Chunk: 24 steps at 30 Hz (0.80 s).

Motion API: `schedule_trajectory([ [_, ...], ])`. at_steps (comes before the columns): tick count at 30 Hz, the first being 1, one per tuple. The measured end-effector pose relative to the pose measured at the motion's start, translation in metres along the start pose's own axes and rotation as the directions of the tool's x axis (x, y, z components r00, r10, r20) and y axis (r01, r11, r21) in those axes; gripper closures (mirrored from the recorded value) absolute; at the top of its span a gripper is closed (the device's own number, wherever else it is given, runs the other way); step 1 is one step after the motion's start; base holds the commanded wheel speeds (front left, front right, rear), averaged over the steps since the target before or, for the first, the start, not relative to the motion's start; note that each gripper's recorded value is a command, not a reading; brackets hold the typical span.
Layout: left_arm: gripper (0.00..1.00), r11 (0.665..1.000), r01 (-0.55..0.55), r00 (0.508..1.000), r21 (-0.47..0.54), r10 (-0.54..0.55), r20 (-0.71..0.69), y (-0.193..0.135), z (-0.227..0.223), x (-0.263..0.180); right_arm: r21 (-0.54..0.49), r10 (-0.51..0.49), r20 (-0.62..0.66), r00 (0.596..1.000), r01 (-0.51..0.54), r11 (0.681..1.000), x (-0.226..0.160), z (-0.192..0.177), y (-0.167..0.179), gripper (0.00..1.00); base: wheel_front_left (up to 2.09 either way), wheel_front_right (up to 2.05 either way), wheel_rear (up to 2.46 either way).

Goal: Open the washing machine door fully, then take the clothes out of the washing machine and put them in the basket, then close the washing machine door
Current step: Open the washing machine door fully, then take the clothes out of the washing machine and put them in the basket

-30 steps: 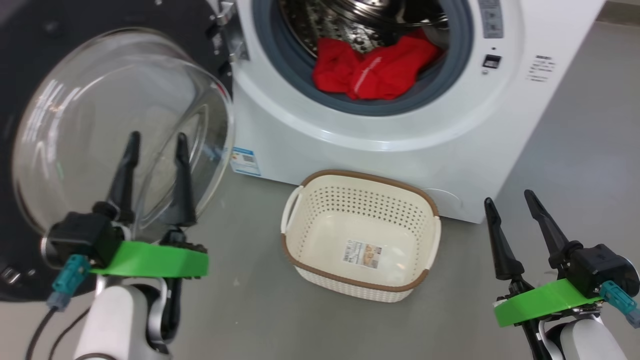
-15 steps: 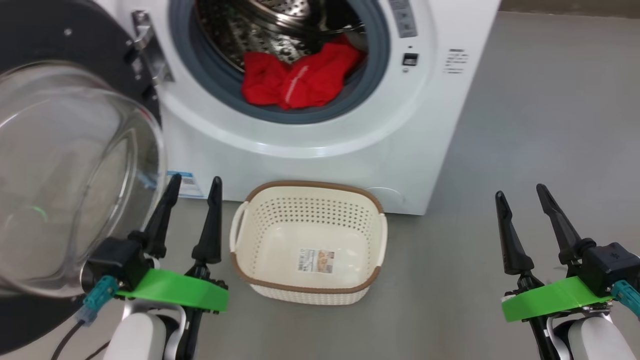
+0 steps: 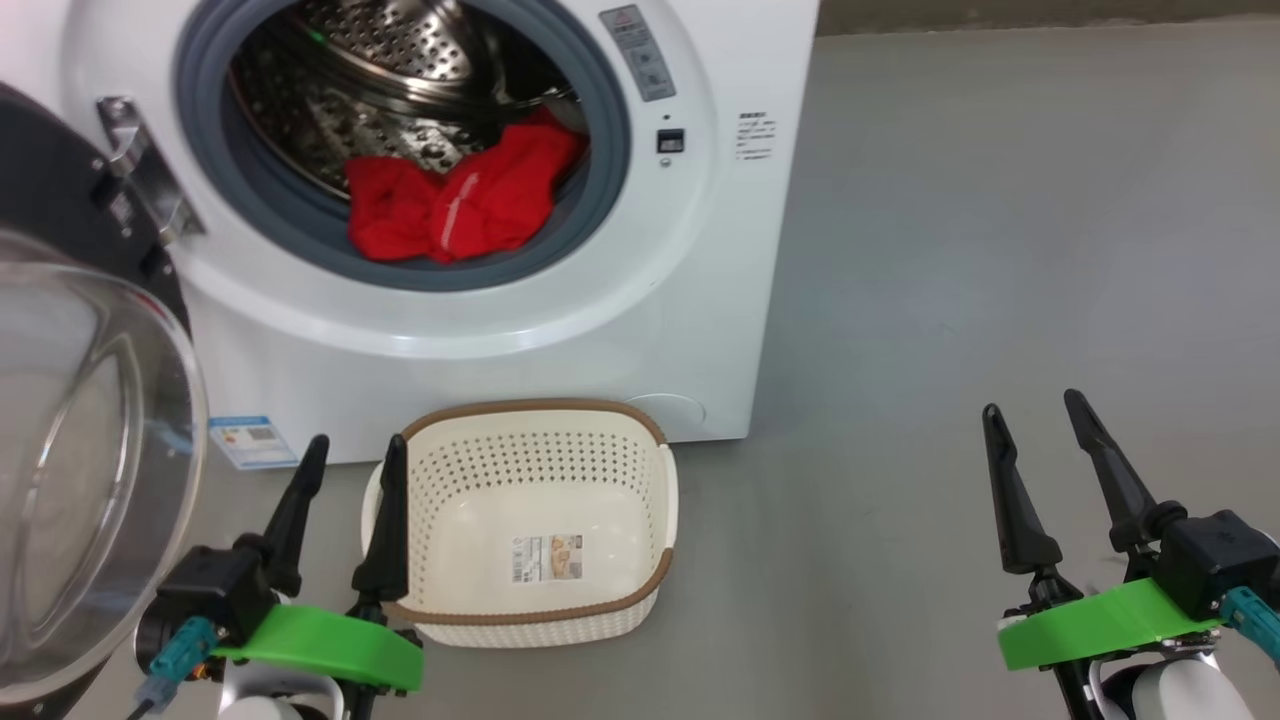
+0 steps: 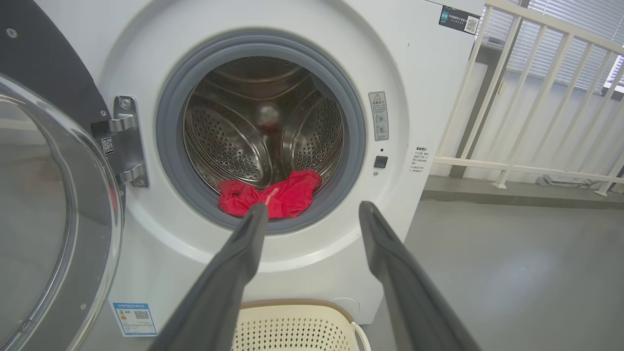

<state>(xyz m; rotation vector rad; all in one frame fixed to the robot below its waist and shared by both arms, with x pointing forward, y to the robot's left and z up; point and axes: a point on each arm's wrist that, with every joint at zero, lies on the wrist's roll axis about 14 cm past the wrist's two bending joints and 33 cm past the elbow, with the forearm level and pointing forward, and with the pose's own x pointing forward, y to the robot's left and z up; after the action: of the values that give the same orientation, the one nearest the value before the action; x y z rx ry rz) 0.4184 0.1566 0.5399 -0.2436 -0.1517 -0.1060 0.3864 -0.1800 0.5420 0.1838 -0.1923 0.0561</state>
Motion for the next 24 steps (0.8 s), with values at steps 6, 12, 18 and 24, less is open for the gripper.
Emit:
schedule_trajectory([
  [6, 0.0, 0.999, 0.036, 0.999, 0.013, -0.036, -0.016, -0.013, -0.006, -0.002, -0.006, -0.032, 0.007, 0.999, 0.032, 0.999, -0.015, 0.005, -0.01, 0.0, 0.0, 0.0, 0.0],
  [12, 0.0, 0.999, 0.035, 0.999, 0.031, -0.035, -0.018, -0.016, -0.006, -0.008, -0.007, -0.048, 0.011, 0.999, 0.048, 0.999, -0.025, 0.008, -0.014, 0.0, 0.0, 0.0, 0.0],
  [18, 0.0, 0.998, 0.024, 1.0, 0.05, -0.023, -0.019, -0.012, -0.006, -0.014, -0.004, -0.054, 0.005, 0.999, 0.054, 0.999, -0.031, 0.006, -0.015, 0.0, 0.0, 0.0, 0.0],
  [24, 0.0, 0.998, 0.018, 0.999, 0.052, -0.017, -0.03, -0.01, -0.009, -0.018, -0.004, -0.053, 0.012, 0.999, 0.053, 0.999, -0.031, 0.009, -0.014, 0.0, 0.0, 0.0, 0.0],
])
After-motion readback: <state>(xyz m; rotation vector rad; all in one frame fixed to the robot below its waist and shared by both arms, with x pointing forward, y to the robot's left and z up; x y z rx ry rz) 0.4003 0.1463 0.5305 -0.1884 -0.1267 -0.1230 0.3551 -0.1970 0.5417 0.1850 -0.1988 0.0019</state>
